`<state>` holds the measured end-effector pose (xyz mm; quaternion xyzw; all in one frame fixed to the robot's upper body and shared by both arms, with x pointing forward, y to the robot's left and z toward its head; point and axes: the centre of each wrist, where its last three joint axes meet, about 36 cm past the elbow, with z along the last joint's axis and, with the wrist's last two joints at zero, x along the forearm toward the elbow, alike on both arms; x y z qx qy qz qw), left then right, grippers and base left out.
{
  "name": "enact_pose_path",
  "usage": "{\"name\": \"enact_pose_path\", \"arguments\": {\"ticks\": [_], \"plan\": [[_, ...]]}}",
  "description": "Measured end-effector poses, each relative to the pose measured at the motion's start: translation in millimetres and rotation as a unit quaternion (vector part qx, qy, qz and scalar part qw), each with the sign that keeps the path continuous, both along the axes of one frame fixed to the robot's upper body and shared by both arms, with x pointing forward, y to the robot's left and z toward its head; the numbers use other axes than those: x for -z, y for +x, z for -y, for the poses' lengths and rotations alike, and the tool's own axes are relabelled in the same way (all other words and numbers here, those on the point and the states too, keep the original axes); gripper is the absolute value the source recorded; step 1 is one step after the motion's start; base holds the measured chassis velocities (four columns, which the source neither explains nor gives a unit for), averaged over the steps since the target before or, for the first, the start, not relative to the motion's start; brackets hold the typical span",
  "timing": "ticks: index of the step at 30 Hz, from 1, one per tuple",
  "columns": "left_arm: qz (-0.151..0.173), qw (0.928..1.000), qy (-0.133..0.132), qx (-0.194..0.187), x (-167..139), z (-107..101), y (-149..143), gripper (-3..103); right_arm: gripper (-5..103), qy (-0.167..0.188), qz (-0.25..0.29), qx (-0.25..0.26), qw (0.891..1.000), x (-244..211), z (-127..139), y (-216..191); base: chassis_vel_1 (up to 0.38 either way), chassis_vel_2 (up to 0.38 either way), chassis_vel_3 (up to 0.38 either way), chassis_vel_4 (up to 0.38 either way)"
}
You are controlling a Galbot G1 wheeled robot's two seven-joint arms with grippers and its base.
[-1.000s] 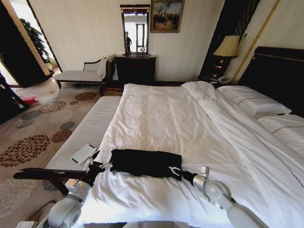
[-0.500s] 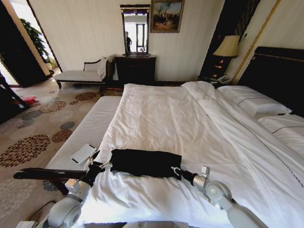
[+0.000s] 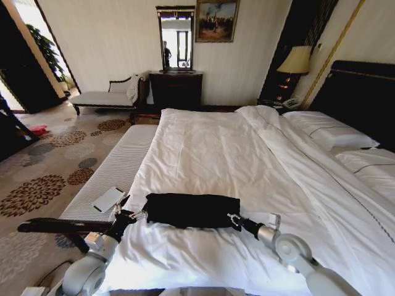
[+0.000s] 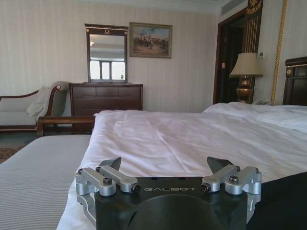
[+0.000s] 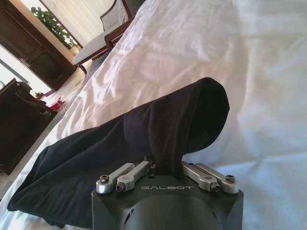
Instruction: Fold the clothes on the bed.
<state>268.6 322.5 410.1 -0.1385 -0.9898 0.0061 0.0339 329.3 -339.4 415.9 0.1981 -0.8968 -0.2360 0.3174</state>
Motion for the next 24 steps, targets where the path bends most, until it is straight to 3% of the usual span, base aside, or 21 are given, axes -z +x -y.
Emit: {"name": "enact_pose_path", "arguments": {"ticks": [5, 18, 24], "plan": [[0.0, 1.0, 0.0, 0.0, 0.0, 0.0, 0.0, 100, 7, -0.018, 0.007, 0.012, 1.0, -12.2, 13.9, 1.0, 0.0, 0.0, 0.0, 0.0], [0.0, 1.0, 0.0, 0.0, 0.0, 0.0, 0.0, 100, 7, -0.094, 0.014, 0.067, 0.993, -37.5, 86.9, 8.7, 0.0, 0.0, 0.0, 0.0], [0.0, 1.0, 0.0, 0.0, 0.0, 0.0, 0.0, 100, 7, -0.122, 0.008, 0.087, 0.989, -38.3, 108.1, 9.3, 0.0, 0.0, 0.0, 0.0]]}}
